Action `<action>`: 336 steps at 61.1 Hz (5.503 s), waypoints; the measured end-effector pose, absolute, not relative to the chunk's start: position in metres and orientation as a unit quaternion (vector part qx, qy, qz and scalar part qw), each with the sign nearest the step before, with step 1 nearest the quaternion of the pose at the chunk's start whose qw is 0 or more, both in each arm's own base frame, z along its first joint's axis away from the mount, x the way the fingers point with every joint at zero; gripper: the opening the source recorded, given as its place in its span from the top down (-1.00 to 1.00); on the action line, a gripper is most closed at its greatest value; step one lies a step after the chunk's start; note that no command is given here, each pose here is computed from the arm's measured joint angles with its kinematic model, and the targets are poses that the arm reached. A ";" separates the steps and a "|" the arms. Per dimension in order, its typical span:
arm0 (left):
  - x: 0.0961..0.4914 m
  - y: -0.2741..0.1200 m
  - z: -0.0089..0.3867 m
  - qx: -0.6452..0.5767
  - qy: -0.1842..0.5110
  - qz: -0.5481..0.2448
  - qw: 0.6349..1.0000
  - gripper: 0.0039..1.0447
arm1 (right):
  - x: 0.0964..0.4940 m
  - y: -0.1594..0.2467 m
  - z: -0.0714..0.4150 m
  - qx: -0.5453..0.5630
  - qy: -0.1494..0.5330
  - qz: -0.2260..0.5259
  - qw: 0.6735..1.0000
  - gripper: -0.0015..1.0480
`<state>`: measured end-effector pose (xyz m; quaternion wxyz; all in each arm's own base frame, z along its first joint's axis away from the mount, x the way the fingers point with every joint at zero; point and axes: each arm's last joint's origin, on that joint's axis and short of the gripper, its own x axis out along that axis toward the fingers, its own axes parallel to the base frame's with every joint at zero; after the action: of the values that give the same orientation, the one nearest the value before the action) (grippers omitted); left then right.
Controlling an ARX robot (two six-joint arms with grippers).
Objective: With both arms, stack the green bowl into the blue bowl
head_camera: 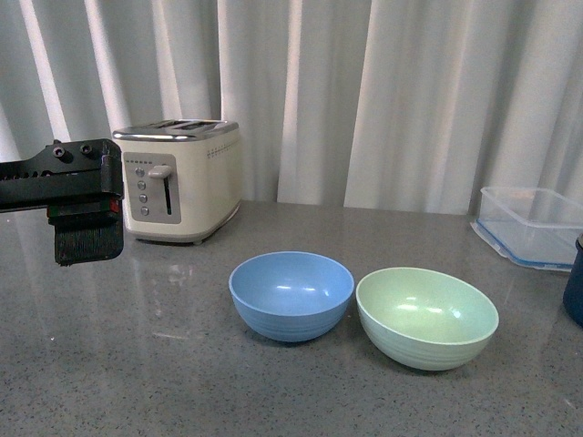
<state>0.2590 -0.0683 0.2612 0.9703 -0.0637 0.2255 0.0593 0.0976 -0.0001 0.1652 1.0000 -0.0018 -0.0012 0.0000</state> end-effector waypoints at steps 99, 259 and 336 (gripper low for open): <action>0.127 0.000 0.173 -0.004 -0.009 0.000 1.000 0.94 | 0.098 0.000 0.165 -0.002 -0.001 0.000 1.000 -0.81; 0.097 0.000 0.171 -0.002 -0.009 -0.001 1.000 -0.87 | 0.352 0.069 0.209 0.118 0.430 0.056 0.893 -0.81; 0.097 0.000 0.171 -0.002 -0.009 -0.001 1.000 -0.87 | 0.372 0.061 0.181 0.081 0.417 0.080 0.902 0.80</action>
<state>0.0966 -0.0002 0.1705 1.0000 -0.0022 -0.0092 -0.0010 0.3724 0.0606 0.1812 0.9017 0.0807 0.4173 0.0797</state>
